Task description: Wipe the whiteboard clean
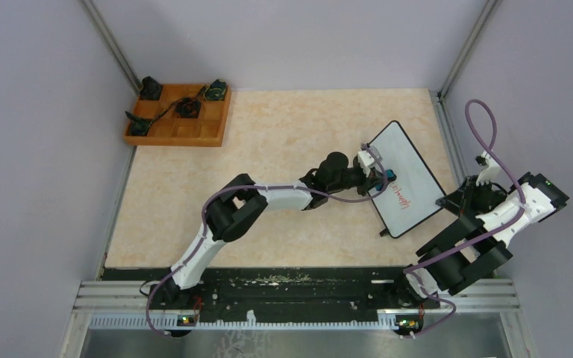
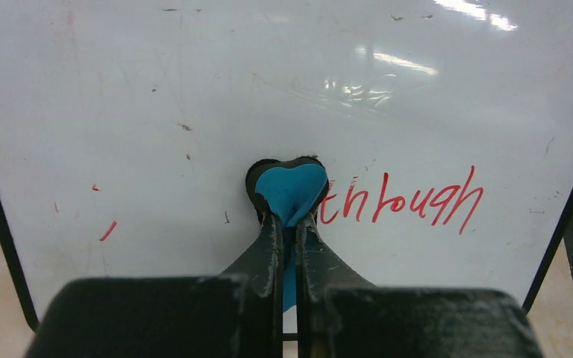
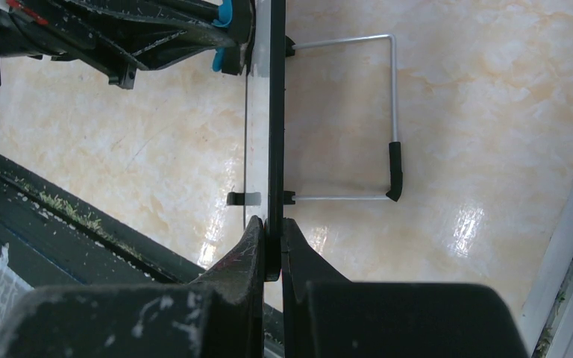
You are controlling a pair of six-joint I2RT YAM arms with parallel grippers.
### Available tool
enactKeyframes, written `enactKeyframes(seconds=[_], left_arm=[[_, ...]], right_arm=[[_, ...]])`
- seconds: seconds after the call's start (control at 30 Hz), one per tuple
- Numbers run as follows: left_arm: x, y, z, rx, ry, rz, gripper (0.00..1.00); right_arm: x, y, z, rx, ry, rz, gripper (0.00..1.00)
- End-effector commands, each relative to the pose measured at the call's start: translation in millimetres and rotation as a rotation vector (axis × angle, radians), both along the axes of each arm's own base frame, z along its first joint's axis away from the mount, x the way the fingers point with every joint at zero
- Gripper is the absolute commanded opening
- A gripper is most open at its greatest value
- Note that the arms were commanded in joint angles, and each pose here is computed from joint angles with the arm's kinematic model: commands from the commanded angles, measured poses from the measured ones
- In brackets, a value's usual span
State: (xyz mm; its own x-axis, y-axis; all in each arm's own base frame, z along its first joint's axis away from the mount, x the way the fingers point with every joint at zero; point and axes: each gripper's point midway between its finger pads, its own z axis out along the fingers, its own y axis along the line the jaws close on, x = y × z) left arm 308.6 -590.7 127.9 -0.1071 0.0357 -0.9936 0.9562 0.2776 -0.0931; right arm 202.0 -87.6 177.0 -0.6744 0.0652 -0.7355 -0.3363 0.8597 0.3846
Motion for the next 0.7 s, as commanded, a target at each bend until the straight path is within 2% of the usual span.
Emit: enactKeyframes(seconds=[0.0,0.13,0.4,0.67], left_arm=[[-30.1,-8.7,7.8,-0.021,0.02,-0.071,0.0],[-10.5,4.5,2.4,0.002,0.018,-0.027,0.0],[54.0,41.4,-5.4,0.046,0.025,0.09,0.0],[100.0,50.0,-2.8,0.064,0.04,0.134,0.0]], right_arm=[[-12.8,8.6,-15.2,-0.078,0.042,0.105,0.0],[-13.3,8.9,-16.0,-0.078,0.045,0.106,0.0],[-13.5,11.0,-17.8,-0.072,0.046,0.115,0.0],[-13.4,13.3,-15.4,-0.082,0.041,0.12,0.0]])
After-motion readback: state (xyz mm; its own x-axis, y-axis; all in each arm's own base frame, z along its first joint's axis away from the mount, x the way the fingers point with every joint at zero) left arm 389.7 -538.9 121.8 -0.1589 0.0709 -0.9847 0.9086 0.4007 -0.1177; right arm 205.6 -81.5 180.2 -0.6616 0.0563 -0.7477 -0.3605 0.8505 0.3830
